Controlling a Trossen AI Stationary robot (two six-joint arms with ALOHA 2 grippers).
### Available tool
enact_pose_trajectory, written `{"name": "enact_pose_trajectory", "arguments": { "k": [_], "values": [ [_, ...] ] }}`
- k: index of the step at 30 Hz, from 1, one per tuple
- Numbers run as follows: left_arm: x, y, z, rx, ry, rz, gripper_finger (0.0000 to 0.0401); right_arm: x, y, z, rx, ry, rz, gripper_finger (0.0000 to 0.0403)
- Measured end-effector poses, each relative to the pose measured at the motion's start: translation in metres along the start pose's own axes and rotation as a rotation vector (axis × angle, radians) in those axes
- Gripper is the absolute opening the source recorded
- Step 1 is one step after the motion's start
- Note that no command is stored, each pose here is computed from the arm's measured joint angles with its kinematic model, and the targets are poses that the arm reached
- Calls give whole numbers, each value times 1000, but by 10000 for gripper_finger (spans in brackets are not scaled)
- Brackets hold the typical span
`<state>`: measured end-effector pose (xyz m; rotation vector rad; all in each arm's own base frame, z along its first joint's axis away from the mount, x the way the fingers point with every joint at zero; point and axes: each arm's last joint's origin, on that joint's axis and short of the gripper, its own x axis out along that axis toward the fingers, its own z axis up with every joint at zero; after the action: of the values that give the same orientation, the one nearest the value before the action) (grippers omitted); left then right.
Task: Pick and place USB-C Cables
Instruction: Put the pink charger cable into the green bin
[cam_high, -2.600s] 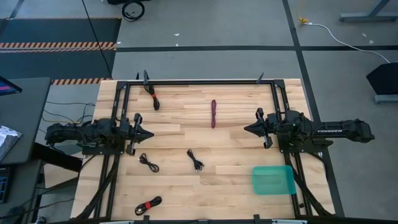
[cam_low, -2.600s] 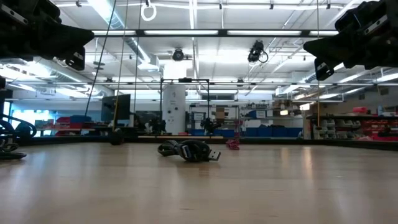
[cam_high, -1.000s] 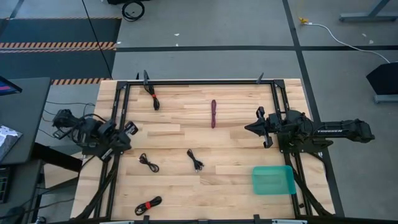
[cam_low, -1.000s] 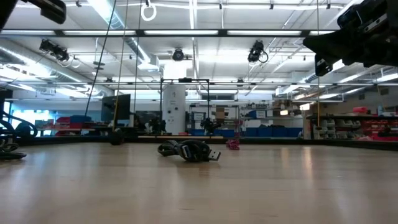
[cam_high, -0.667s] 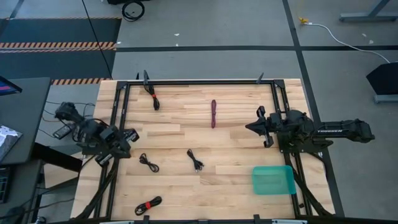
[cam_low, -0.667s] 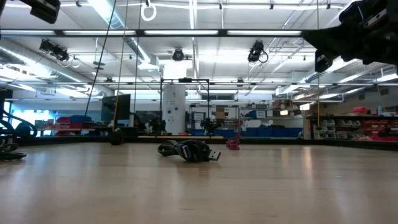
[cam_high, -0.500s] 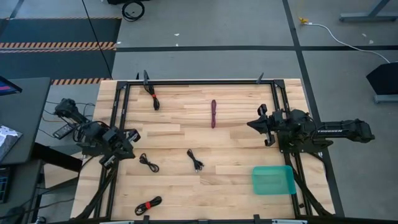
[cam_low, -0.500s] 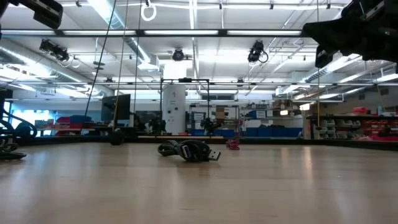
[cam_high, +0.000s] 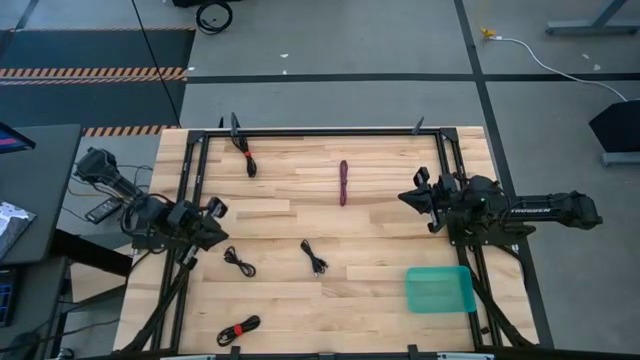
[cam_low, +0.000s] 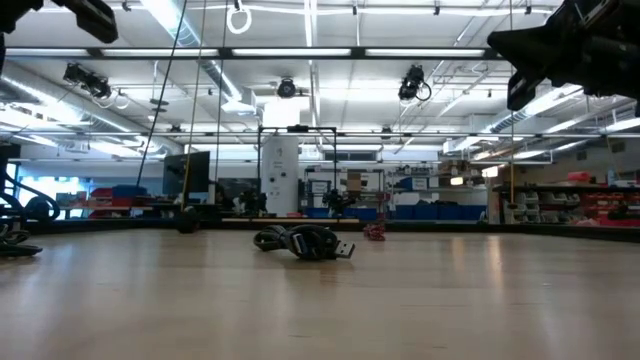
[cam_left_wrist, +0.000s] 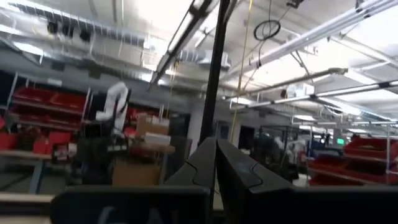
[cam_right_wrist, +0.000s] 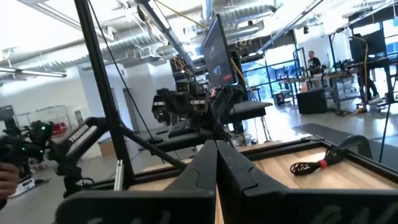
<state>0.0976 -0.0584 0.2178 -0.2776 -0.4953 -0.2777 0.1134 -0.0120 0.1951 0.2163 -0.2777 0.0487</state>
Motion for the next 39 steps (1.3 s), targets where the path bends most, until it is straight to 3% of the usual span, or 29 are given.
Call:
{"name": "enact_pose_trajectory", "arguments": {
  "k": [6, 9, 12, 17, 24, 30, 39],
  "values": [
    [29, -10, 6, 16, 33, 7, 21, 0, 0, 3, -76, -38, -25, 5],
    [43, -13, 0, 93, 116, 65, 21, 0, 0, 9, -111, -101, -65, 6],
    [55, -14, -3, 206, 159, 187, 21, 0, 1, 14, -122, -142, -60, 13],
    [68, -7, -13, 245, 226, 472, 21, 7, 5, 28, -125, -156, -50, 27],
    [85, 2, -32, 283, 314, 596, 21, 41, 15, 48, -171, -77, -54, 42],
    [92, 5, -43, 327, 374, 610, 21, 98, 18, 60, -234, 257, -200, 48],
    [90, 7, -42, 347, 368, 692, 21, 182, 12, 43, -246, 790, -382, 48]
  ]
}}
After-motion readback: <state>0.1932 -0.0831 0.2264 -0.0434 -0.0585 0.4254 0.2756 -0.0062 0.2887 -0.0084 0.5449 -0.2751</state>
